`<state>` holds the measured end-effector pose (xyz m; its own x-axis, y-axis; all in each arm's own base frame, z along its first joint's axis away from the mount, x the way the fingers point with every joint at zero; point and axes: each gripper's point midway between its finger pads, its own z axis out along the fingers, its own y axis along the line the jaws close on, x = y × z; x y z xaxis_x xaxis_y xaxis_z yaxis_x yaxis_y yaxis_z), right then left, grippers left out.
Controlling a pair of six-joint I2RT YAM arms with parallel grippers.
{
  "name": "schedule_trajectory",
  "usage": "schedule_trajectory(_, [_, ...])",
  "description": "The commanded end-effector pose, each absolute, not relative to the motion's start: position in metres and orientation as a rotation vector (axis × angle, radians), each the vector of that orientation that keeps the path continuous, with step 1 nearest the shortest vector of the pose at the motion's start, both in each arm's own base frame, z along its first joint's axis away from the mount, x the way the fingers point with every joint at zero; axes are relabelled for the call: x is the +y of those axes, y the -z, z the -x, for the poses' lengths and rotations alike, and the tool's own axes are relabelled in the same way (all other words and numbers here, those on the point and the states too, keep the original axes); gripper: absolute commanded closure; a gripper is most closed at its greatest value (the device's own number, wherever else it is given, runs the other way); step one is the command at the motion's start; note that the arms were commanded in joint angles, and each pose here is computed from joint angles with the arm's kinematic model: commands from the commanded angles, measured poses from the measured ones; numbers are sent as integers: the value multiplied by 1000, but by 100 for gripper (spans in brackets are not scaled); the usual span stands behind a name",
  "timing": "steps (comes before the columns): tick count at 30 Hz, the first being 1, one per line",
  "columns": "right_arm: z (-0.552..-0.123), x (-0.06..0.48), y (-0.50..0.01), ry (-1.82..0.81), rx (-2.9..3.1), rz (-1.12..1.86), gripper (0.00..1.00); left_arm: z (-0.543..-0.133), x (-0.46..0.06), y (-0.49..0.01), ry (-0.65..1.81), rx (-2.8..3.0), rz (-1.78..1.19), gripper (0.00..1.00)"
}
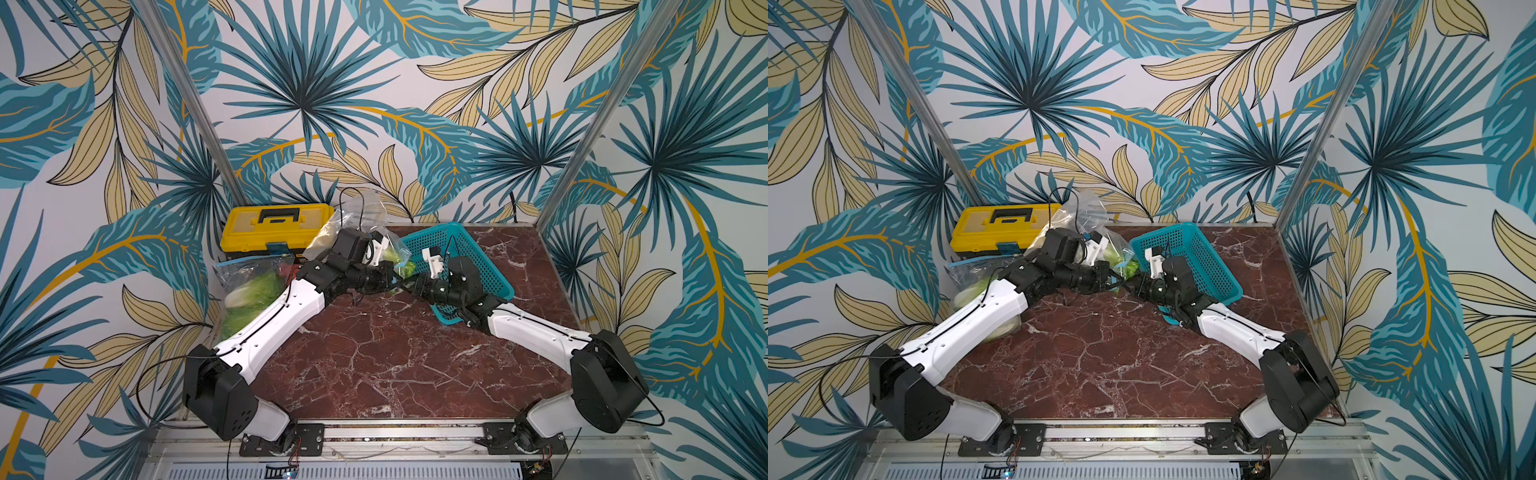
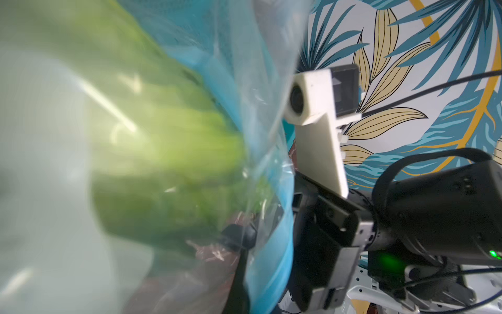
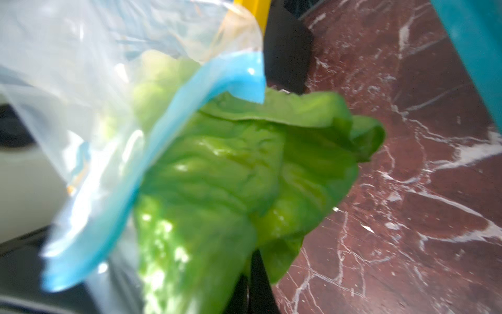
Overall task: Put the chinese cabbages into a zipper bag and zip it
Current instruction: Place the Chinese cabbage in the zipper food storage bag.
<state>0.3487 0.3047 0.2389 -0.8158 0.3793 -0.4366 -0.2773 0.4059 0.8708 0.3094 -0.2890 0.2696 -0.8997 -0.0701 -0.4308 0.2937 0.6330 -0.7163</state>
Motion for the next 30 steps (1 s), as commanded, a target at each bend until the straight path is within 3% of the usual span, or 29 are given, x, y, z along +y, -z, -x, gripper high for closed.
schedule_trajectory(1, [-352,304,-311,-1624,1806,-89,100,-292,-292,-281,1196,2434,-297,96])
schedule_trajectory(7, [-358,321,-334,-1804,1772,-115,100,-302,-298,-317,1286,2347,-285,98])
schedule_trajectory(9, [-351,319,-340,-1800,1792,-99,92,-314,-290,-334,1338,2284,-211,100])
schedule_trajectory(13, [-332,304,-354,-1750,1851,-52,67,-336,-277,-359,1489,2162,-37,100])
schedule_trajectory(18, [-316,263,-366,-1642,1899,-54,49,-348,-272,-373,1560,2076,92,100])
schedule_trajectory(21, [-323,210,-342,-1470,1991,-230,45,-351,-271,-385,1586,2024,138,100])
schedule_trajectory(25, [-333,136,-270,-1288,2115,-608,45,-348,-283,-399,1591,1978,125,100])
schedule_trajectory(30, [-349,128,-243,-1382,2061,-760,45,-349,-309,-403,1621,1968,86,100])
